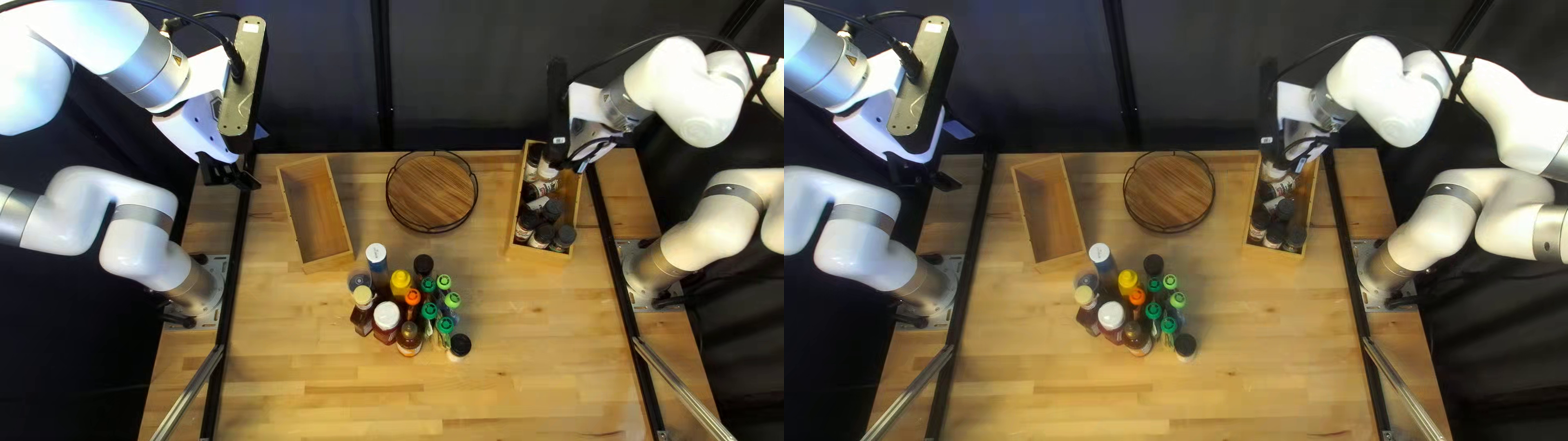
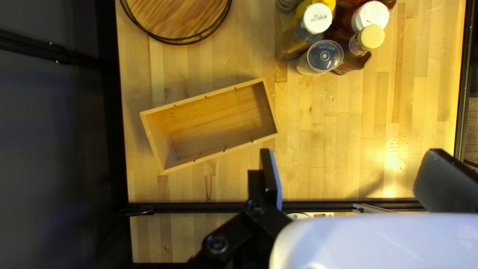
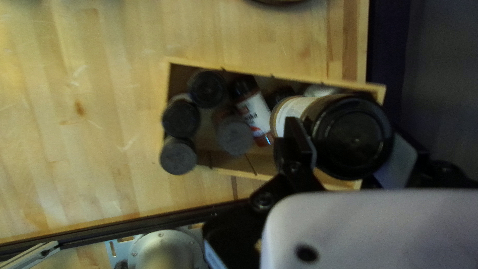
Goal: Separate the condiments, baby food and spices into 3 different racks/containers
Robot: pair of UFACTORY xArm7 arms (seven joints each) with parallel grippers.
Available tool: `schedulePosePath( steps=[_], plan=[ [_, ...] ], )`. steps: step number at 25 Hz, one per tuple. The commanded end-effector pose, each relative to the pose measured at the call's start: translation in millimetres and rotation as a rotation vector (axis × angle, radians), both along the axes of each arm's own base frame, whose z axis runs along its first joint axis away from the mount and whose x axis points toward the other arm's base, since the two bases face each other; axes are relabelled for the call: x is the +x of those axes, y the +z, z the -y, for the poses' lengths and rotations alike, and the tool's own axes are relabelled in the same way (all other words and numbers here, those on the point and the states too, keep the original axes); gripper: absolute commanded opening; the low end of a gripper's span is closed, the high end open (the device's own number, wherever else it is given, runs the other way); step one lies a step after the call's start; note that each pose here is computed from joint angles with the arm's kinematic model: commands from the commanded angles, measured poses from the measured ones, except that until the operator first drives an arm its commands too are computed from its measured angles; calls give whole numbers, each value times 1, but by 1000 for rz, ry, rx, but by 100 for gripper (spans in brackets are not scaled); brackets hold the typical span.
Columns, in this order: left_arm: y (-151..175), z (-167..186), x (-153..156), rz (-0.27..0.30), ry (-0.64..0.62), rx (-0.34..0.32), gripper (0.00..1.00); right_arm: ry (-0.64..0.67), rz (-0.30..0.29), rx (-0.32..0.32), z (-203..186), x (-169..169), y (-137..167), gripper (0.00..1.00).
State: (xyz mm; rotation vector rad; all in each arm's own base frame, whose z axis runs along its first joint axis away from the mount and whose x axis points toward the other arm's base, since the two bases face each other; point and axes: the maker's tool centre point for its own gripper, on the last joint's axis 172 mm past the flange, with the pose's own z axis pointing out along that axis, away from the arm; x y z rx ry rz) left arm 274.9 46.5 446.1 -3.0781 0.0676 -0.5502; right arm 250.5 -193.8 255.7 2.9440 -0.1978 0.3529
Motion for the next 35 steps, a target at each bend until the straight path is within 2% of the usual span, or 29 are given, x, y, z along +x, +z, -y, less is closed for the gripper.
schedulePosePath(
  steps=[1, 4, 5, 7, 14, 20, 32, 33, 34, 35],
  plan=[
    [0, 0, 0, 0, 0, 0, 100, -71, -8, 23, 21, -23, -20, 0],
    [0, 0, 0, 0, 0, 0, 100, -71, -8, 23, 21, -23, -20, 0],
    [0, 0, 0, 0, 0, 0, 100, -135, -20, 49, 44, -42, -49, 0],
    [0, 0, 0, 0, 0, 0, 100, -152, -22, 57, 50, -47, -59, 0],
    [0, 0, 0, 0, 0, 0, 100, -160, -20, 65, 47, -42, -59, 0],
    [0, 0, 0, 0, 0, 0, 100, -167, -24, 72, 50, -43, -80, 0],
    [0, 0, 0, 0, 0, 0, 100, -195, -39, 69, 51, -44, -100, 1],
    [0, 0, 0, 0, 0, 0, 100, -195, -40, 71, 50, -43, -102, 55],
    [0, 0, 0, 0, 0, 0, 100, -195, -42, 72, 50, -42, -102, 85],
    [0, 0, 0, 0, 0, 0, 100, -193, -43, 74, 48, -41, -101, 100]
  ],
)
